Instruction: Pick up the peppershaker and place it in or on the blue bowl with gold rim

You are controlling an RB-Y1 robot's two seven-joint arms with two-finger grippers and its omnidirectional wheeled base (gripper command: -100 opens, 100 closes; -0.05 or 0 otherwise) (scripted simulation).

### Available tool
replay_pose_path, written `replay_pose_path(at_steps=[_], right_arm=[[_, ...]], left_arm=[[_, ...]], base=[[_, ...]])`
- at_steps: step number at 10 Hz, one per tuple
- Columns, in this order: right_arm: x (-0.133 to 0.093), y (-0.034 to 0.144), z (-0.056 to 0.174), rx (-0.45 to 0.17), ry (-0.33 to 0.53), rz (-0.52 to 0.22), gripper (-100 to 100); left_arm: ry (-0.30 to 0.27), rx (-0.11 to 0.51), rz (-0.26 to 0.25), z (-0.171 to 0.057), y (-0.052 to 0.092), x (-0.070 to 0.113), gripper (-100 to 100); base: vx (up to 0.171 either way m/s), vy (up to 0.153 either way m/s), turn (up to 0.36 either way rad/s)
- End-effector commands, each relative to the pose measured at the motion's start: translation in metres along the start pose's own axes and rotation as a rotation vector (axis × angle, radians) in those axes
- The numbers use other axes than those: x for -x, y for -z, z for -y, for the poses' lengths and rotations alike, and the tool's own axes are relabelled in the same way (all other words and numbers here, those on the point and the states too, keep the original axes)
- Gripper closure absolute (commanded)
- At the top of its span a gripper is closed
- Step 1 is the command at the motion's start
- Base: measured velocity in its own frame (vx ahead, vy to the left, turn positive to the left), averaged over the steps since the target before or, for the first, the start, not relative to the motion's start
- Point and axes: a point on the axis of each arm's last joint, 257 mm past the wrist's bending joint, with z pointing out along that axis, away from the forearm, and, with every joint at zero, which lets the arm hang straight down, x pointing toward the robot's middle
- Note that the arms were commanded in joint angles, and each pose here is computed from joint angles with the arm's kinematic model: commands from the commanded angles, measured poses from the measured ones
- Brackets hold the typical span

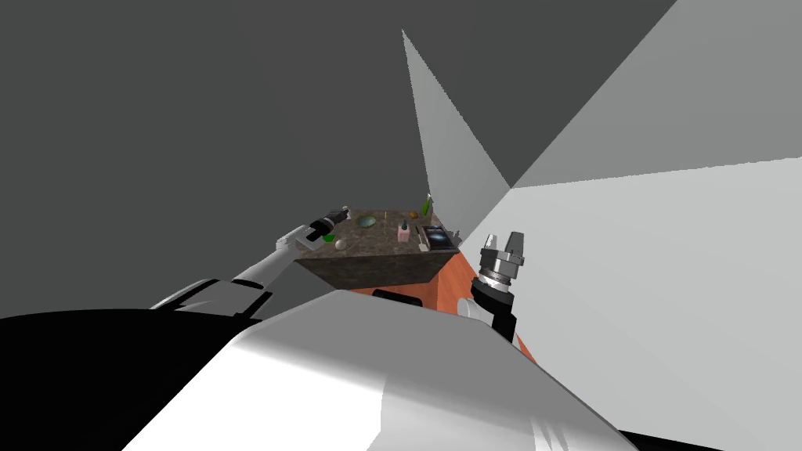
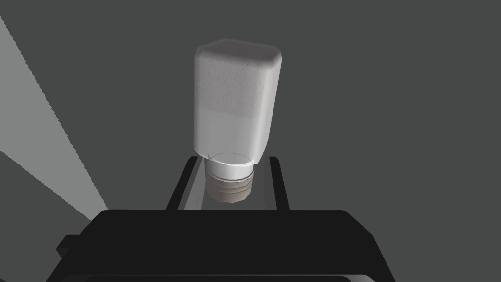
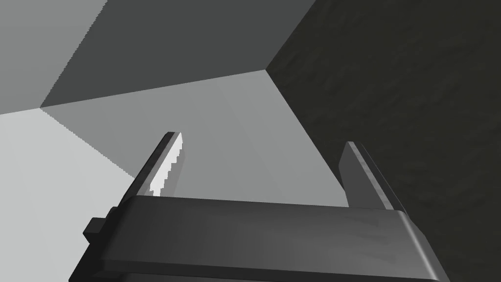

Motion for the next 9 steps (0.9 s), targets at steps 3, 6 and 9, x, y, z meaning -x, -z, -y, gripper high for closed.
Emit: replay_pose_path(at_steps=[3,6,9], right_arm=[[0.0,0.0,0.0,0.0,0.0,0.0,0],[0.0,0.0,0.0,0.0,0.0,0.0,0],[0.0,0.0,0.0,0.0,0.0,0.0,0]], left_arm=[[0.035,0.003,0.018,0.001,0.006,-0.015,100],[0.045,0.005,0.022,0.002,0.009,-0.022,100],[0.046,0.002,0.023,0.003,0.009,-0.022,-100]], base=[[0.039,-0.021,-0.223],[0.017,-0.003,-0.164],[0.0,0.0,0.0]])
